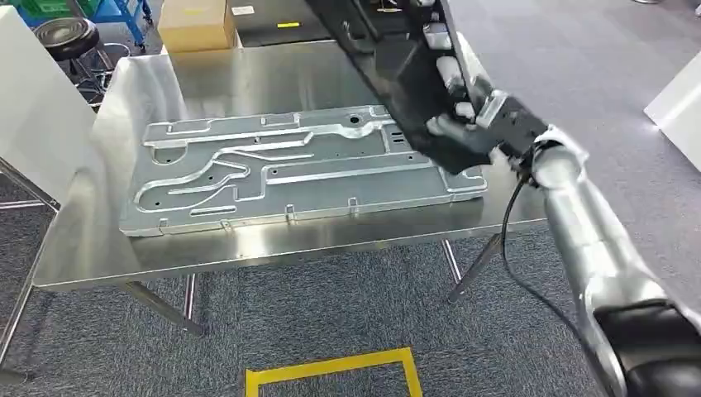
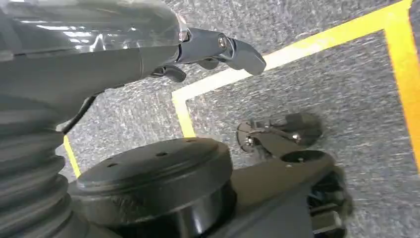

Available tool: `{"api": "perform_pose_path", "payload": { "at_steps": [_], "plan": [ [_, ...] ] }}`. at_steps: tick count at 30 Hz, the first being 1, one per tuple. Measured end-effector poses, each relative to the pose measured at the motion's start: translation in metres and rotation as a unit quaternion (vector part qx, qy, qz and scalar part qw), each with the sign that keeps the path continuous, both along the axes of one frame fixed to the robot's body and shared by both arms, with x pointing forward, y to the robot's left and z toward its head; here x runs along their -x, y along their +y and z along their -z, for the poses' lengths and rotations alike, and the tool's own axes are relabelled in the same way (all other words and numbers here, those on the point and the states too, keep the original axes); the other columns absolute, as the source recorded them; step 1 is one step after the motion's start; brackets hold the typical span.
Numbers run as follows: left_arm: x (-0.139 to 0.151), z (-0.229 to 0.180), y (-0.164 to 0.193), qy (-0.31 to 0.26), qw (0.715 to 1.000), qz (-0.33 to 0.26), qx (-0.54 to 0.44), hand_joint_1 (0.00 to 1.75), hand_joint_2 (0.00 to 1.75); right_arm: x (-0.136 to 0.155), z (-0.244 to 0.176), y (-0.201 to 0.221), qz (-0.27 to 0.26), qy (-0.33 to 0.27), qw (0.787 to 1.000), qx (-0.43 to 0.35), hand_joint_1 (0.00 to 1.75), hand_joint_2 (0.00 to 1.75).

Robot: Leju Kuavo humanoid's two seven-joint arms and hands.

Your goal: Take the parts from the cabinet and place them on the table.

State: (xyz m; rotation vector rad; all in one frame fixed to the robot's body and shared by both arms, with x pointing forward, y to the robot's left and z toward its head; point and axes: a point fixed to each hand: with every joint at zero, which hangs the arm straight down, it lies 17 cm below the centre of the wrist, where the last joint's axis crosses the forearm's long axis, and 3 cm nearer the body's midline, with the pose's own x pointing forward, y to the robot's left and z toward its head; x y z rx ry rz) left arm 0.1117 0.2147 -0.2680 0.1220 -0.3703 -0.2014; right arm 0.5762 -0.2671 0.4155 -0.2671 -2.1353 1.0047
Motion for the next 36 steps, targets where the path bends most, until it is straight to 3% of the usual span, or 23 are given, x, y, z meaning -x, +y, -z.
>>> {"api": "perform_pose_path", "payload": {
  "at_steps": [4, 7, 12, 15, 19, 25, 32, 33, 36],
  "plan": [
    [-0.008, -0.002, -0.003, -0.012, 1.000, 0.006, 0.003, 0.00, 1.75, -0.034, -0.025, -0.054, 0.092, -0.005, 0.995, 0.029, 1.75, 1.75],
    [-0.010, -0.003, -0.005, -0.019, 1.000, 0.008, 0.006, 0.00, 1.75, -0.055, -0.037, -0.094, 0.191, -0.027, 0.978, 0.084, 1.75, 1.75],
    [-0.012, -0.005, -0.009, -0.024, 1.000, 0.010, 0.008, 0.00, 1.75, -0.076, -0.056, -0.129, 0.316, -0.074, 0.922, 0.210, 1.75, 1.75],
    [-0.017, -0.006, -0.011, -0.028, 0.999, 0.014, 0.008, 0.00, 1.75, -0.089, -0.034, -0.142, 0.393, -0.094, 0.851, 0.337, 1.75, 1.75],
    [-0.017, -0.006, -0.013, -0.028, 0.999, 0.016, 0.010, 0.00, 1.75, -0.095, 0.021, -0.155, 0.412, -0.060, 0.807, 0.418, 1.75, 1.75],
    [-0.018, -0.006, -0.012, -0.029, 0.999, 0.015, 0.009, 0.00, 1.75, -0.094, 0.066, -0.169, 0.419, -0.017, 0.780, 0.466, 1.75, 1.75],
    [-0.017, -0.006, -0.012, -0.029, 0.999, 0.012, 0.010, 0.00, 1.75, -0.083, 0.128, -0.182, 0.423, 0.031, 0.777, 0.466, 1.75, 1.75],
    [-0.016, -0.006, -0.012, -0.029, 0.999, 0.012, 0.010, 0.00, 1.75, -0.082, 0.135, -0.184, 0.423, 0.037, 0.776, 0.467, 0.00, 0.00],
    [-0.013, -0.005, -0.012, -0.026, 1.000, 0.013, 0.010, 0.00, 1.75, -0.077, 0.152, -0.188, 0.421, 0.052, 0.775, 0.469, 0.00, 0.00]
  ]
}}
